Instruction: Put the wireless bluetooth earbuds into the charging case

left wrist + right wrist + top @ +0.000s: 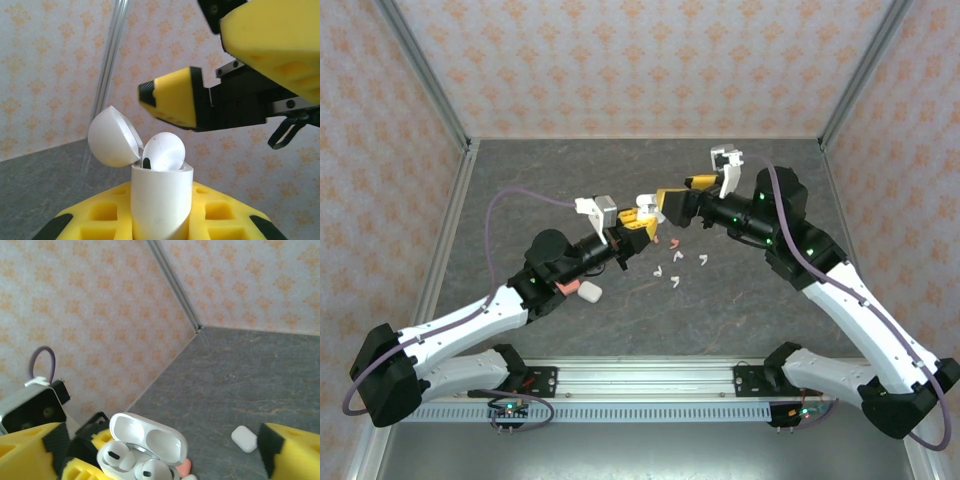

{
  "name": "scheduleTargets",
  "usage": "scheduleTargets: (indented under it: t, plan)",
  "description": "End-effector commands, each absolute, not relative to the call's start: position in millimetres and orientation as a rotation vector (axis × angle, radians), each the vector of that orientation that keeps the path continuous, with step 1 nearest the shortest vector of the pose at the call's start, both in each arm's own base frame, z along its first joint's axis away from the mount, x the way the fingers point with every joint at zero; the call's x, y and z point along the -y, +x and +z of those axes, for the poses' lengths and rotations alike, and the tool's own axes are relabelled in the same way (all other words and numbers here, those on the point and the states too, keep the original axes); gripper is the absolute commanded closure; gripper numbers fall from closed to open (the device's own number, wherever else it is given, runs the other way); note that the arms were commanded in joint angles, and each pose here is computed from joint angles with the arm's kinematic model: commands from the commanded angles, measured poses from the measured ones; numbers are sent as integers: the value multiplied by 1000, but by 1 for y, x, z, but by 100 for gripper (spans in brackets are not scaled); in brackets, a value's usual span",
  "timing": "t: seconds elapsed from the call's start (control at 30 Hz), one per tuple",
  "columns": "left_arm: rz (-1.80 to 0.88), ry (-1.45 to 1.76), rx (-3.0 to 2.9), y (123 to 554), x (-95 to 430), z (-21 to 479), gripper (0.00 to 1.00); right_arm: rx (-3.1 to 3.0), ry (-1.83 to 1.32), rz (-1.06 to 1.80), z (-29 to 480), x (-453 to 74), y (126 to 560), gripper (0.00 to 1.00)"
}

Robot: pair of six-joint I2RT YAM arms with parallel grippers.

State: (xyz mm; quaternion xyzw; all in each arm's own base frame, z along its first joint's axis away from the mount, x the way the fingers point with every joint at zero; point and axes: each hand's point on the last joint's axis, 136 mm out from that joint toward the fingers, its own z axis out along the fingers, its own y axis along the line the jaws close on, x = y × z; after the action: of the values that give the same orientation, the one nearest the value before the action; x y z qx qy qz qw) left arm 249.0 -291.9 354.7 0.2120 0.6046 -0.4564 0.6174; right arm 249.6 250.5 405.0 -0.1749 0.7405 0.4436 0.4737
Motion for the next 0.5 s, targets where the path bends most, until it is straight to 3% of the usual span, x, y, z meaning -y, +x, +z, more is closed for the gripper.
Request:
scheduleTargets:
  t: [0.0,0.17,0.47]
  plan:
    - [-1089,503,-1283,237,291,386,100,-1861,-529,1239,398,-268,235,1]
    - [-1087,504,-1286,237,291,385,100,-1842,-609,1357,400,-281,224,1]
    - [-1079,500,-1304,240,291,381,100,-1786,-664,1425,412,-286,214,18]
